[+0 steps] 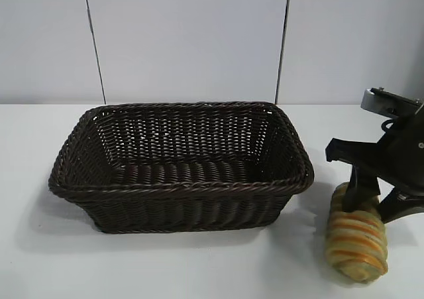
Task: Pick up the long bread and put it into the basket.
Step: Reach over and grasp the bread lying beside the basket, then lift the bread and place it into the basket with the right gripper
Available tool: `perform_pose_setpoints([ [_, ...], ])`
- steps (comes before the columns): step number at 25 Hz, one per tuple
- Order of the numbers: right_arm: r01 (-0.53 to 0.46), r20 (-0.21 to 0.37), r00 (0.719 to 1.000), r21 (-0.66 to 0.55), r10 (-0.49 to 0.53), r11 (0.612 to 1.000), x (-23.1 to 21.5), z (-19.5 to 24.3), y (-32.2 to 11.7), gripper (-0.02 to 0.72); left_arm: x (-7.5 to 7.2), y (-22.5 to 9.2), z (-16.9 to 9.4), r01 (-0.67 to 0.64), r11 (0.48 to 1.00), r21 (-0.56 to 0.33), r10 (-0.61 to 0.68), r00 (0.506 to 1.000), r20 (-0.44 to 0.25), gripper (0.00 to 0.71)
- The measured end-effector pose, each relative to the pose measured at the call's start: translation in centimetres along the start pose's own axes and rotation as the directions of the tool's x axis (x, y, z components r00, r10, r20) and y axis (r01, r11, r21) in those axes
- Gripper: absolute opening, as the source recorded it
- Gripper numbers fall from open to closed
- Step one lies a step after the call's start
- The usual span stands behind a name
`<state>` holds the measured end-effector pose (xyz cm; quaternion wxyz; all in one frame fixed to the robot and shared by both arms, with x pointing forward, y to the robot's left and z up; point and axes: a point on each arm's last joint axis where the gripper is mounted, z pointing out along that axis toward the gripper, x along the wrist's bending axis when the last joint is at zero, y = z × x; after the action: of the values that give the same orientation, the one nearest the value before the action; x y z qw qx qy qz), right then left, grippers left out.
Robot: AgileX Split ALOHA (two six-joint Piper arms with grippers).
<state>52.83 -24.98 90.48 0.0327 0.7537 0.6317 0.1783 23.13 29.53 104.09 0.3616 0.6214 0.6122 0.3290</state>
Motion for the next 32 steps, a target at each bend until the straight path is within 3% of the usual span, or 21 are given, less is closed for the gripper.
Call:
perform_pose_setpoints([
  [5, 0.013, -0.02, 1.0, 0.003, -0.013, 1.0, 0.5, -1.3, 0.4, 0.074, 0.0, 0.0, 0.0, 0.0, 1.0, 0.0, 0.0, 1.0, 0.0, 0.685],
  [11, 0.067, -0.065, 0.995, -0.071, -0.072, 0.995, 2.2, -5.8, 2.9, 0.065, 0.0, 0.0, 0.0, 0.0, 1.0, 0.0, 0.0, 1.0, 0.0, 0.685],
  [22, 0.142, -0.069, 0.986, -0.1, -0.149, 0.985, 4.1, -10.4, 6.2, 0.065, 0.0, 0.0, 0.0, -0.001, 1.0, 0.0, 0.001, 1.0, 0.0, 0.685],
  [26, 0.265, -0.073, 0.958, -0.138, -0.277, 0.954, 5.7, -11.6, 6.9, 0.065, 0.0, 0.0, 0.0, -0.001, 1.0, 0.0, 0.001, 1.0, 0.0, 0.685],
  [32, 0.42, -0.113, 0.891, -0.165, -0.44, 0.893, 10.8, -11.8, 7.7, 0.063, 0.0, 0.0, 0.0, -0.001, 1.0, 0.0, 0.001, 1.0, 0.0, 0.685],
])
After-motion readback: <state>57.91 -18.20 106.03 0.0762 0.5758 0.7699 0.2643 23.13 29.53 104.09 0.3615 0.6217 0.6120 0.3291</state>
